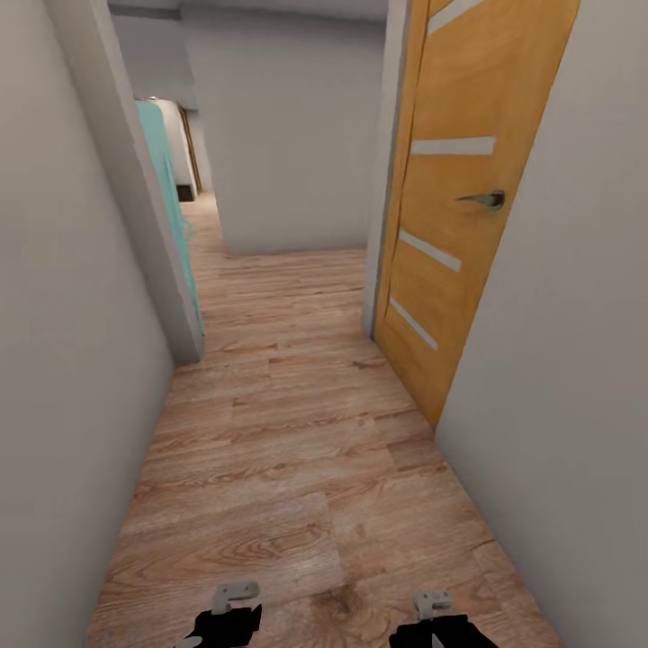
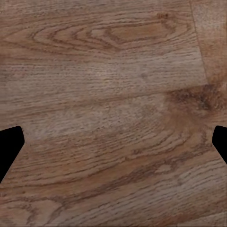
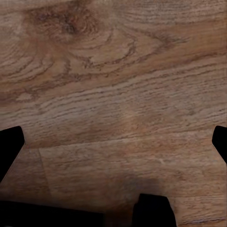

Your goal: Move the two storage containers from the living room to the garage. In the garage, place one container on the floor and stack the other container on top of it (either order is fine).

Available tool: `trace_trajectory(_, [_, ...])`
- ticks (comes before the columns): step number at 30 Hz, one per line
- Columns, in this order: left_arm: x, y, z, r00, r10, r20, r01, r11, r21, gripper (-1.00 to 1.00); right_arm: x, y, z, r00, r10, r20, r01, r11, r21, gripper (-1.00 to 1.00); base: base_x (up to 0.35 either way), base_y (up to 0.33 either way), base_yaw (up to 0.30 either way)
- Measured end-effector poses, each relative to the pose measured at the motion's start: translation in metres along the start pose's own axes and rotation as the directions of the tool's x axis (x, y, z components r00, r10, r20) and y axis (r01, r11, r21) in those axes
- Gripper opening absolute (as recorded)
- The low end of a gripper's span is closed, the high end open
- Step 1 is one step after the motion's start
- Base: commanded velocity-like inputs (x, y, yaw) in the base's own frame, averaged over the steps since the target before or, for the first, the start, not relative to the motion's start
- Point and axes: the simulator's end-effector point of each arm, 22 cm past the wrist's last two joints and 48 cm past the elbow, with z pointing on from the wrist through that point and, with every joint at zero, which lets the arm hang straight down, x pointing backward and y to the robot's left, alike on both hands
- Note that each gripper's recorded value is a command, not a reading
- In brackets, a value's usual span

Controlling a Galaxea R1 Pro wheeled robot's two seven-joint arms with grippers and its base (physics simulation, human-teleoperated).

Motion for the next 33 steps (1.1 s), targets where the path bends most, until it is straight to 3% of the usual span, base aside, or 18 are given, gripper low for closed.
trace_trajectory(11, [0.0017,-0.0005,0.0007,1.0,-0.001,-0.004,0.001,1.0,0.001,1.0,0.0043,0.0002,0.0014,1.0,-0.001,-0.005,0.001,1.0,-0.003,1.0,0.275,0.0,0.152])
trace_trajectory(17, [0.0019,-0.0006,0.0008,1.0,0.0,-0.004,0.0,1.0,0.001,1.0,0.0027,-0.0026,0.0024,0.999,-0.003,0.047,0.003,1.0,-0.002,1.0,0.216,0.0,0.014])
trace_trajectory(33, [0.0018,-0.0007,0.0008,1.0,0.001,-0.004,-0.001,1.0,0.001,1.0,0.0028,-0.0028,0.0027,0.998,-0.005,0.064,0.005,1.0,-0.005,1.0,0.096,0.0,0.001])
